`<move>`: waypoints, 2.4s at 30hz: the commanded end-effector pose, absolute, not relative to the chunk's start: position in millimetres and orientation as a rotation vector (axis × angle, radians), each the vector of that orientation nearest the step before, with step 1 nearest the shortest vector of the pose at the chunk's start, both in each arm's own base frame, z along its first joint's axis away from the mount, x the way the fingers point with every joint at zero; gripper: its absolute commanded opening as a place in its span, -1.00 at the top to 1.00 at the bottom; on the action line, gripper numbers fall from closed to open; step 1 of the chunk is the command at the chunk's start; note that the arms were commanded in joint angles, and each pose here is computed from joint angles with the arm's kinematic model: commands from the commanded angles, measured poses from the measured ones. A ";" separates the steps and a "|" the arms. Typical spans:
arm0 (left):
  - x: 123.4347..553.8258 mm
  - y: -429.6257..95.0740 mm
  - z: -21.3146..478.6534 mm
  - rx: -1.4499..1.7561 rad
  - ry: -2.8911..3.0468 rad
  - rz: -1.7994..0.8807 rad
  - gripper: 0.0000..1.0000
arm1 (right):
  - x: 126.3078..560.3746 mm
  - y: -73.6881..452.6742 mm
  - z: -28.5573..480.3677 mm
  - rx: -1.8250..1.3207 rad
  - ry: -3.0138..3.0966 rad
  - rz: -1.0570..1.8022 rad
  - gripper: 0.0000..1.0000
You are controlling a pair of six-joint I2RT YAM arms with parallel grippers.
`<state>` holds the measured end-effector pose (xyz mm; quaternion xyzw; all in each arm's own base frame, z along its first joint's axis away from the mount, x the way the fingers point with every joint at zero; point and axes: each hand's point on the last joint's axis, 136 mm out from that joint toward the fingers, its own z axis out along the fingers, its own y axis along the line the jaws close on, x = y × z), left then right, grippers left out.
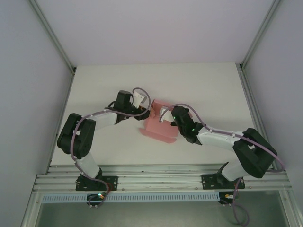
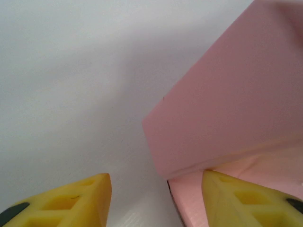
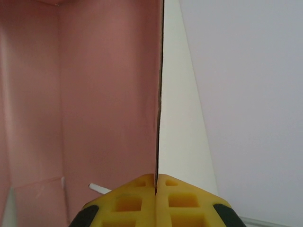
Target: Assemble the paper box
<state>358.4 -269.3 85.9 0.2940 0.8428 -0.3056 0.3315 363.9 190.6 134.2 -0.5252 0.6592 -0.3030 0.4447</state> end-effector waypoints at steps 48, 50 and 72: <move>393.2 -304.8 67.0 0.712 1.994 -0.553 0.29 | 355.3 191.5 110.1 -1.379 1.642 -0.844 1.00; 394.7 -302.4 57.6 0.685 2.037 -0.501 0.37 | 354.0 192.1 110.1 -1.375 1.649 -0.827 1.00; 373.2 -314.5 46.1 0.605 1.992 -0.521 1.00 | 328.8 192.4 145.3 -1.104 1.795 -0.418 -0.17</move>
